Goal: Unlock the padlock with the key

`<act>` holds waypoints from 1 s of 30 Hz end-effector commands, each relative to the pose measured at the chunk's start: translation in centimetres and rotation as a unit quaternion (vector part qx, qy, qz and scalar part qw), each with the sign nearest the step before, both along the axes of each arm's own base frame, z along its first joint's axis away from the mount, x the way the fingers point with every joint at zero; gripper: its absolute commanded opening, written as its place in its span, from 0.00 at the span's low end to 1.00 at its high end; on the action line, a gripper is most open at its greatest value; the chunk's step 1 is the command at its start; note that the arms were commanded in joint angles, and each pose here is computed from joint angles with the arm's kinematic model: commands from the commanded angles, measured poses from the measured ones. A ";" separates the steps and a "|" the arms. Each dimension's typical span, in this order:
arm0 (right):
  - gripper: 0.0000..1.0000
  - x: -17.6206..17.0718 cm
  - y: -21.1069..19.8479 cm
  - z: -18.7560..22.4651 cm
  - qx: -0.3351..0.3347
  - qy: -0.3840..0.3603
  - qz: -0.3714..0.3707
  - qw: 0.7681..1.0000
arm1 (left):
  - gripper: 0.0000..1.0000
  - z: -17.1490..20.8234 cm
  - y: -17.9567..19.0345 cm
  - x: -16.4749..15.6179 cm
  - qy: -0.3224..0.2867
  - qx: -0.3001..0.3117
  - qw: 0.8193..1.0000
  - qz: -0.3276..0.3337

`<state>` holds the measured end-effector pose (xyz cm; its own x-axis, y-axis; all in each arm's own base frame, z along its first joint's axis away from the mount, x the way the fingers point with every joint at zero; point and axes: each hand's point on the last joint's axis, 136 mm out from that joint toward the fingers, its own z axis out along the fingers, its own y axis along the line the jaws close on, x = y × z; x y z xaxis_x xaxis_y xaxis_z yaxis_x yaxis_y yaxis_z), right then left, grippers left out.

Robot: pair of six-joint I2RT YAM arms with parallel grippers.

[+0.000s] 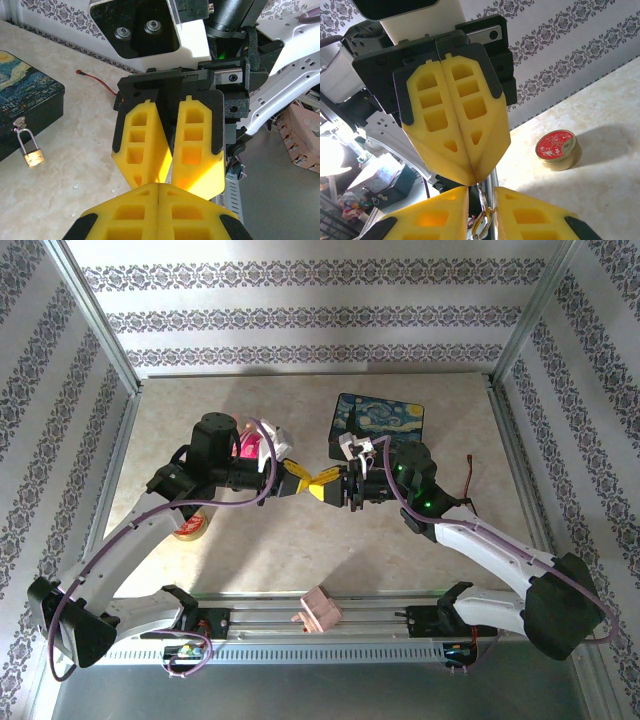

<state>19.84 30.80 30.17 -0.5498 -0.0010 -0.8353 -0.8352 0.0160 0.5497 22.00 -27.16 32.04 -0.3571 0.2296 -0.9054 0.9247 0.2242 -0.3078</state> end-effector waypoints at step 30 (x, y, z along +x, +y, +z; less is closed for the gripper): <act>0.00 2.8 -2.9 0.3 0.013 -0.009 -0.118 0.993 | 0.99 4.0 0.7 3.3 -0.025 -0.074 0.990 0.114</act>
<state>21.33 29.03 30.11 -0.5381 0.0796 -0.8391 -0.8295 0.1267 0.5440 23.88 -26.93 33.46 -0.3758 0.1373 -0.9165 0.8926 0.3194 -0.3181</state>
